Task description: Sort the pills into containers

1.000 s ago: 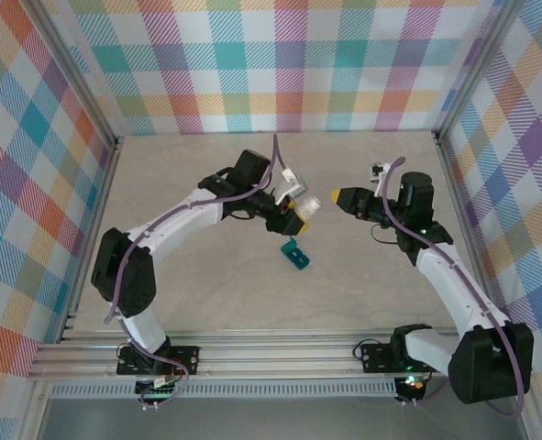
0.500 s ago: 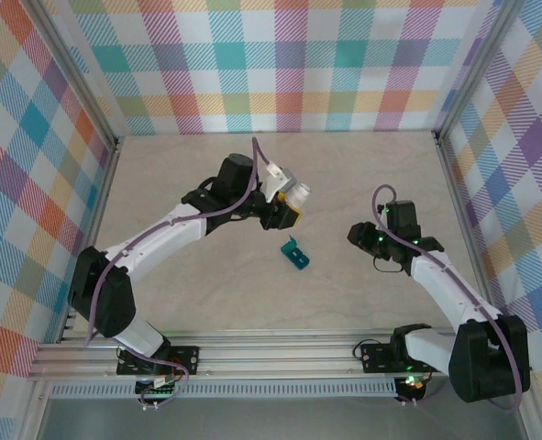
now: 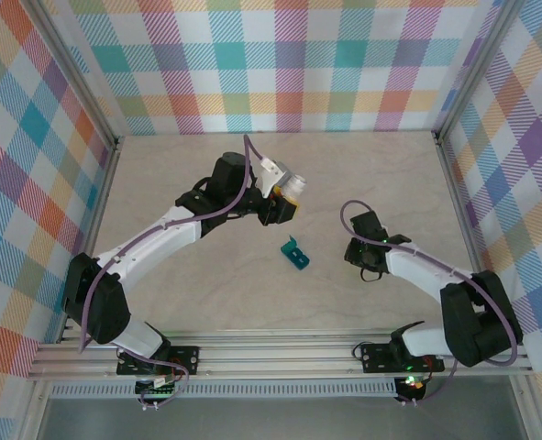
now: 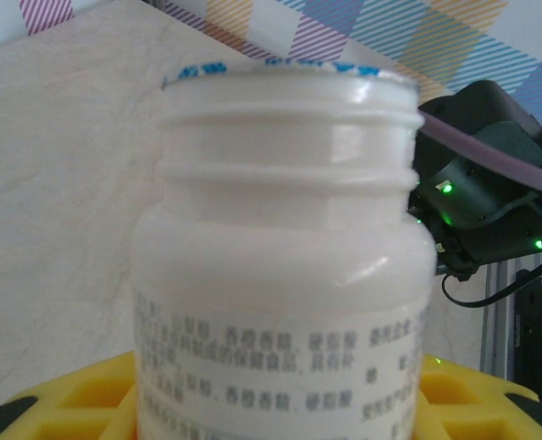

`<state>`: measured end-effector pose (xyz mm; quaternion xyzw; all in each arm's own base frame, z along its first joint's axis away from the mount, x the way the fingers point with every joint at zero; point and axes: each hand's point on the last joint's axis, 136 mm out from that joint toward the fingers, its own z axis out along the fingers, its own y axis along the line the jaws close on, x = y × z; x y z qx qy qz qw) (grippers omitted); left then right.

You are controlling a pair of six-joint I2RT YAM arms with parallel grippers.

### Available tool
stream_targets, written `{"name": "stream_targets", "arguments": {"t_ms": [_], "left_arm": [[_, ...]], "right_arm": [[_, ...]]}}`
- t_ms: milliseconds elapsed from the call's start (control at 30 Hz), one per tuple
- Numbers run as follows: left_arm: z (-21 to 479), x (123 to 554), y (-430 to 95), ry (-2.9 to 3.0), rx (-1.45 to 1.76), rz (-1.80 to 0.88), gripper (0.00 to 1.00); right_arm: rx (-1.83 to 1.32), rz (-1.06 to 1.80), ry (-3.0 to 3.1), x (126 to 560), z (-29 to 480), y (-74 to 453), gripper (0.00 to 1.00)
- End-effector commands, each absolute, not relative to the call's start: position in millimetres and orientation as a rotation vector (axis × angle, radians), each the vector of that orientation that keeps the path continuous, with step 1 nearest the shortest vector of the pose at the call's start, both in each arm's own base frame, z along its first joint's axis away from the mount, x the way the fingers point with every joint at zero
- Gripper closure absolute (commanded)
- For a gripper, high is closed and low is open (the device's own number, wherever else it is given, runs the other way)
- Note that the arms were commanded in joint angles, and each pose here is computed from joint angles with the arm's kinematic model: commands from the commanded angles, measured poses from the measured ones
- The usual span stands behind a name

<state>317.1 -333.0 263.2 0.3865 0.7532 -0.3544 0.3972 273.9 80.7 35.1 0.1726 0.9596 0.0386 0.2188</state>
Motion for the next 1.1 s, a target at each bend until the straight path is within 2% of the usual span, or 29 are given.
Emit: {"name": "stream_targets", "arguments": {"t_ms": [0, 200, 333, 533, 1067], "left_arm": [[290, 321, -328, 1.865, 0.941, -0.888, 1.0], [287, 325, -330, 1.878, 0.932, -0.894, 1.0], [284, 325, -331, 1.882, 0.927, -0.899, 1.0], [282, 327, -327, 1.886, 0.922, -0.898, 1.0], [292, 328, -310, 1.877, 0.898, -0.871, 1.0]], "right_arm": [[0.541, 0.016, 2.637, 272, 28, 69, 0.56], [0.532, 0.015, 2.688, 267, 11, 73, 0.48], [0.507, 0.032, 2.719, 265, 7, 78, 0.39], [0.485, 0.139, 2.675, 267, 36, 87, 0.35], [0.239, 0.723, 2.633, 320, 111, 184, 0.33]]}}
